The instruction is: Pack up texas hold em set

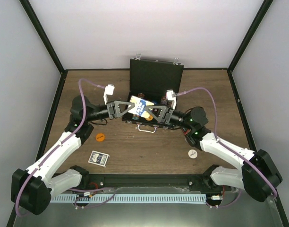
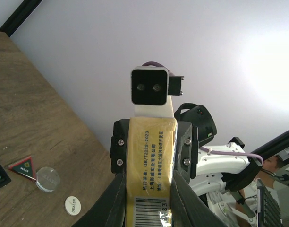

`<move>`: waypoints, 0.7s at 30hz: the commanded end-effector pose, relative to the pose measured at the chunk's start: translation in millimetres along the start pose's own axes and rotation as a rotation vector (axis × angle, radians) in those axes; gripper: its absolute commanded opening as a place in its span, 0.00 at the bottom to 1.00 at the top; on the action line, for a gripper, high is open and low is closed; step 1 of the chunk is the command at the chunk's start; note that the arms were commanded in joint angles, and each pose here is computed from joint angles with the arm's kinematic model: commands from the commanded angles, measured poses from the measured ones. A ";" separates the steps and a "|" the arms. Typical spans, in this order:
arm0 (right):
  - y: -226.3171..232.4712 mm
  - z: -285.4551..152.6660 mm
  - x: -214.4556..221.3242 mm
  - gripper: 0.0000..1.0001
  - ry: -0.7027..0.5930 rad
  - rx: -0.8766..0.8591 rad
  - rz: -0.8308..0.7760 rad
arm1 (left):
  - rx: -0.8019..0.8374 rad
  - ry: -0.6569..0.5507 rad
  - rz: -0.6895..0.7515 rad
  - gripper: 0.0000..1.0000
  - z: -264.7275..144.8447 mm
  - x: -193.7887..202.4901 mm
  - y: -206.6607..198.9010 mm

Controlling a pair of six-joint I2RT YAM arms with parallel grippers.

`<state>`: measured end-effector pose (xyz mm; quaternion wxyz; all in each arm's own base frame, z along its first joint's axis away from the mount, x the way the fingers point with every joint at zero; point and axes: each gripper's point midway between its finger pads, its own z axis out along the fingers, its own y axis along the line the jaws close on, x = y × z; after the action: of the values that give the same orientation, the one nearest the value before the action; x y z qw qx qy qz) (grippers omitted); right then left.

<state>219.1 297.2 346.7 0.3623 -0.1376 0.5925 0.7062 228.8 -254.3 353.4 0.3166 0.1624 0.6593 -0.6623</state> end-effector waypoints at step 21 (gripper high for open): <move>-162.5 -51.6 -17.5 0.01 0.044 0.724 0.044 | -1.103 -0.264 0.506 1.00 -106.9 -106.4 73.7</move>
<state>303.7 265.4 268.3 0.3850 -0.0318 0.7493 0.5379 312.6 -181.1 373.8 0.5460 0.0617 0.7575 -0.3525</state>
